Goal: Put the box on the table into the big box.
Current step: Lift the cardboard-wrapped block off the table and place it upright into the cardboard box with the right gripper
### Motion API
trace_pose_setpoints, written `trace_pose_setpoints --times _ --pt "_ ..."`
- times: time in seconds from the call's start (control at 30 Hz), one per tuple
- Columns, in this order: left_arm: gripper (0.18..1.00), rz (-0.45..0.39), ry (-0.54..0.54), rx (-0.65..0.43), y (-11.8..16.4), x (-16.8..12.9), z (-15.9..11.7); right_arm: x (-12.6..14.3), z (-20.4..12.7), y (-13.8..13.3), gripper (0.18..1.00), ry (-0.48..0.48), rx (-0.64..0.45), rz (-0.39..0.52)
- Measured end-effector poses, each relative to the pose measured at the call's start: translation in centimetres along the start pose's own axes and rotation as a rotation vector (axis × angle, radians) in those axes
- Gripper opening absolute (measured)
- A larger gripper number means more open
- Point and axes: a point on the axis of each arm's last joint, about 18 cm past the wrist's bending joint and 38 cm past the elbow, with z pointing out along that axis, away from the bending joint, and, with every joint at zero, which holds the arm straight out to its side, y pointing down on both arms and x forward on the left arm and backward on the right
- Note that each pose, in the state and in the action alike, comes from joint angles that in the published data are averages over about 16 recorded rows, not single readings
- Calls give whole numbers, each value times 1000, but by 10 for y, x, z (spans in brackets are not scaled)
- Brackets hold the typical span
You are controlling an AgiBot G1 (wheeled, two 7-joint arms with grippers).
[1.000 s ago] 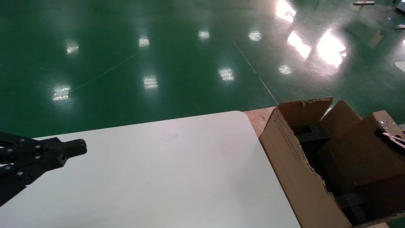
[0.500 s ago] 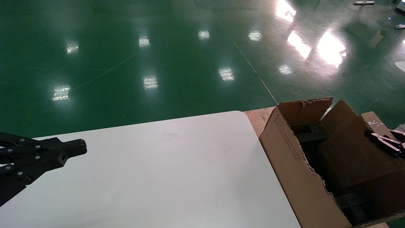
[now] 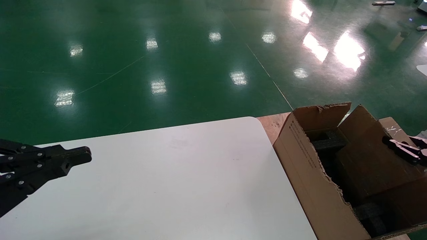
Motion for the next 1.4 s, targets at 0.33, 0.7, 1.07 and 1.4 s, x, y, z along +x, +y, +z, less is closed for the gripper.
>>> trace_pose_setpoints --times 0.33,0.7,1.07,1.4 --pt "191 0 0 0 0 0 0 1 5 -1 471 16 0 5" --pt "191 0 0 0 0 0 0 1 8 6 470 29 -15 15" --pt "191 0 0 0 0 0 0 3 10 16 470 41 -33 21" --pt "191 0 0 0 0 0 0 5 11 25 470 47 -51 27"
